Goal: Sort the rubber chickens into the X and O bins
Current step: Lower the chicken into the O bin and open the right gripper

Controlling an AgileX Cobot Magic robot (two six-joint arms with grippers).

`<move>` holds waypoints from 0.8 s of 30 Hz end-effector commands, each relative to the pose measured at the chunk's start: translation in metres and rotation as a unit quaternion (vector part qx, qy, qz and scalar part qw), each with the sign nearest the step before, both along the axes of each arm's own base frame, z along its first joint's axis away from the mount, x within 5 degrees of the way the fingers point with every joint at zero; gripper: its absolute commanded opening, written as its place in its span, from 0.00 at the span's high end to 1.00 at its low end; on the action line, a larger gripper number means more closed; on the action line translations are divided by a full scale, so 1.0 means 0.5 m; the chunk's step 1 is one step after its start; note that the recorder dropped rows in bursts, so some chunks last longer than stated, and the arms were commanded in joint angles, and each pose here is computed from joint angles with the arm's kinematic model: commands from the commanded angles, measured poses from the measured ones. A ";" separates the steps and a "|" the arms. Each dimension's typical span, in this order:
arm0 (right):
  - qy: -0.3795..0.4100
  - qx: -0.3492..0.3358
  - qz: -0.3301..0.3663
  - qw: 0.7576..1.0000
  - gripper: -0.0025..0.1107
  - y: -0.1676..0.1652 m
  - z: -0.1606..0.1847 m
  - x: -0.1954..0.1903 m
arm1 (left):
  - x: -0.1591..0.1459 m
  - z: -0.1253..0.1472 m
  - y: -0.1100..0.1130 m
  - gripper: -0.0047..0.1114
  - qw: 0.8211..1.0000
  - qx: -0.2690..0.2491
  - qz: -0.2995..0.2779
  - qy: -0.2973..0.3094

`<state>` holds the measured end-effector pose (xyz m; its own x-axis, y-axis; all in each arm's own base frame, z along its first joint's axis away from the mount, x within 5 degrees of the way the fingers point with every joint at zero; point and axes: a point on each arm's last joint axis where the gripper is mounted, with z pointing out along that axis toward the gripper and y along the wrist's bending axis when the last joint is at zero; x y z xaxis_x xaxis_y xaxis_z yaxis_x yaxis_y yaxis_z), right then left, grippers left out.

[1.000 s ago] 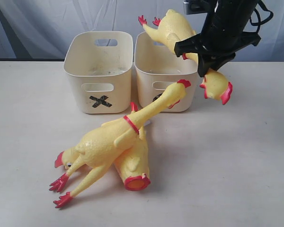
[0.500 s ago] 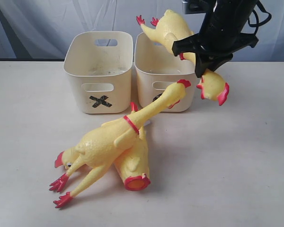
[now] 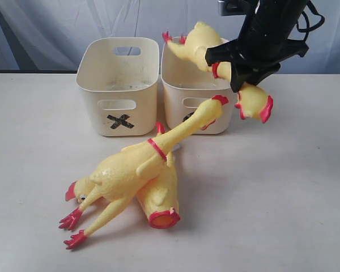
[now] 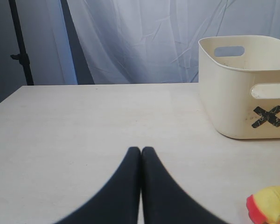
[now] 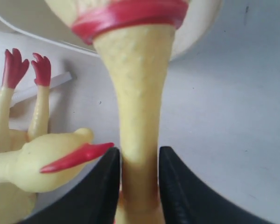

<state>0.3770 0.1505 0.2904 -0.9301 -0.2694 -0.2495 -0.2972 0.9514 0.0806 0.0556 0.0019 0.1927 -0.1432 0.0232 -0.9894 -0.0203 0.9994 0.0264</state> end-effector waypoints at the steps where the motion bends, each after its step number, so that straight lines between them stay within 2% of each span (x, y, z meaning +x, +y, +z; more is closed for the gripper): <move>1: -0.014 0.012 -0.002 1.000 0.67 -0.001 0.014 0.003 | 0.000 0.000 0.000 0.96 1.000 0.000 -0.001 -0.003; 18: -0.026 0.017 -0.002 1.000 0.67 -0.004 0.035 -0.005 | 0.000 0.000 0.000 0.96 1.000 0.000 -0.001 -0.003; 20: -0.032 0.019 -0.002 0.999 0.63 -0.005 0.045 -0.008 | 0.000 0.000 0.000 0.96 1.000 0.000 -0.001 -0.003; 24: -0.048 0.028 -0.002 0.998 0.48 -0.006 0.069 -0.012 | 0.000 0.000 0.000 0.96 1.000 0.000 -0.001 -0.003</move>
